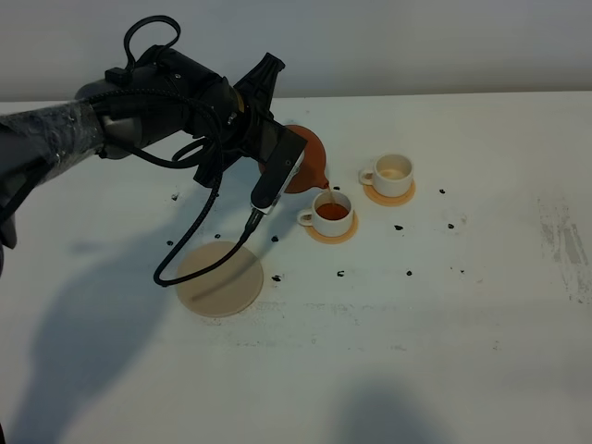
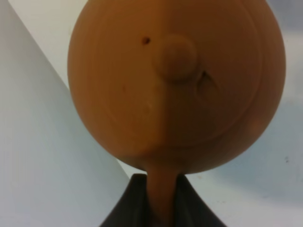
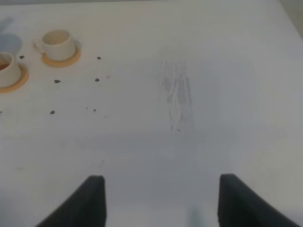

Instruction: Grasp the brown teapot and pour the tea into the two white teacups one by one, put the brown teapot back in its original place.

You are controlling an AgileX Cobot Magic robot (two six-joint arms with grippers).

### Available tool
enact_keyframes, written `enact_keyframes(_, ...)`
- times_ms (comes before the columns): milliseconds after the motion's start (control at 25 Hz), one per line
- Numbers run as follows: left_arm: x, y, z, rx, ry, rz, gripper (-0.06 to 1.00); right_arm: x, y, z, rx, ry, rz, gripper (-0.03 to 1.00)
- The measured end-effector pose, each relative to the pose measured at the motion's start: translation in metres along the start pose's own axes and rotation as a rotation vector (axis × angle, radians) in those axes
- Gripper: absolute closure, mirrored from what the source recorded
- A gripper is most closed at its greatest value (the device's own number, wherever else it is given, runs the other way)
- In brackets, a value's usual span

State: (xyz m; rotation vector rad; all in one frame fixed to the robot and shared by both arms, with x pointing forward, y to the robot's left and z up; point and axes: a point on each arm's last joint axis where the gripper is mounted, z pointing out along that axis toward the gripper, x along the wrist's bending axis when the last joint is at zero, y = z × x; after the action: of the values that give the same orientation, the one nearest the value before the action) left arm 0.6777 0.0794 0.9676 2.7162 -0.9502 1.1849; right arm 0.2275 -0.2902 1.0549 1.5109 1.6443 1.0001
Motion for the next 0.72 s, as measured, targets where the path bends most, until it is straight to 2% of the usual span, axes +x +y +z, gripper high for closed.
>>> enact_keyframes(720, 0.0015, -0.0001, 0.0000, 0.001, 0.017, 0.035, 0.87, 0.0000, 0.0000, 0.0000, 0.000, 0.000, 0.000, 0.47)
